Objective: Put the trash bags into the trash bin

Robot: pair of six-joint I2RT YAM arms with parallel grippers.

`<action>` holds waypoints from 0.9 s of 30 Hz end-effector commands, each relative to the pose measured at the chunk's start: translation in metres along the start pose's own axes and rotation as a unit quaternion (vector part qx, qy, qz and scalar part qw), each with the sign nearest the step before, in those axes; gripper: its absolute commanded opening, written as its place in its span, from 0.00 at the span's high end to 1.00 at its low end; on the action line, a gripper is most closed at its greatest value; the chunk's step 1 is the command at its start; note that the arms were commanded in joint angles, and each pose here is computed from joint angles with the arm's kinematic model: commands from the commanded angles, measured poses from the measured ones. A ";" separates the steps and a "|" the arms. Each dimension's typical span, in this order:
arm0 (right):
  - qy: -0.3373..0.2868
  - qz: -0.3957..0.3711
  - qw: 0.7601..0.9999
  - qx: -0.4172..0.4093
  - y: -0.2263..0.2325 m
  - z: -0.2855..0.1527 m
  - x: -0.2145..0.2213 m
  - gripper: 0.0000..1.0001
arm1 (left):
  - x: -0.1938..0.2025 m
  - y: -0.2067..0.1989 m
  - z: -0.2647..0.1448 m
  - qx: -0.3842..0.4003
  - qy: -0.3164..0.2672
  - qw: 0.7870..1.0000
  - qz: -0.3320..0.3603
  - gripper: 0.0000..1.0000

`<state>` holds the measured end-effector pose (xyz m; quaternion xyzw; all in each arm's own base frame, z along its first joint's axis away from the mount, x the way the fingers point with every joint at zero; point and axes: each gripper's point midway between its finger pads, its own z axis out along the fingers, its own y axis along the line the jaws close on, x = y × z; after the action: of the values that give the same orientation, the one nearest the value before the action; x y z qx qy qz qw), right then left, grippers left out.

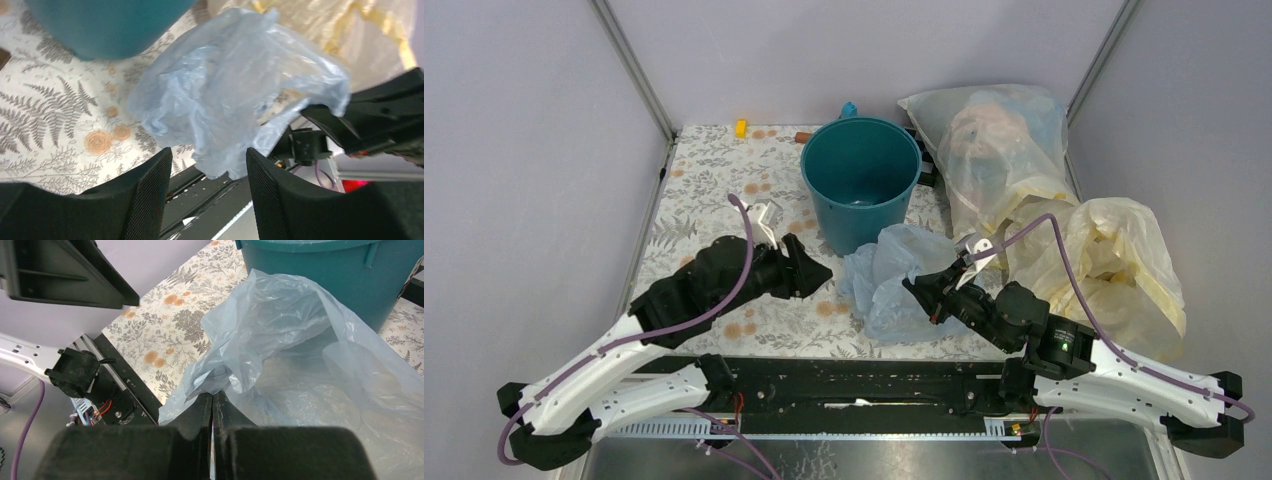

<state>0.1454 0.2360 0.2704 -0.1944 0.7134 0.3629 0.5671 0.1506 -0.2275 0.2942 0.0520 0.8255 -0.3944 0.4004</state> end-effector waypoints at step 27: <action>0.030 -0.012 0.999 -0.021 0.009 0.009 0.013 1.00 | 0.036 0.050 0.088 -0.095 -0.038 0.972 -0.210 0.45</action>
<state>0.1394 0.2495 0.2464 -0.2308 0.7316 0.3560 0.5337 0.1913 -0.2663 0.2011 -0.1373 0.8456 -0.3952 0.3316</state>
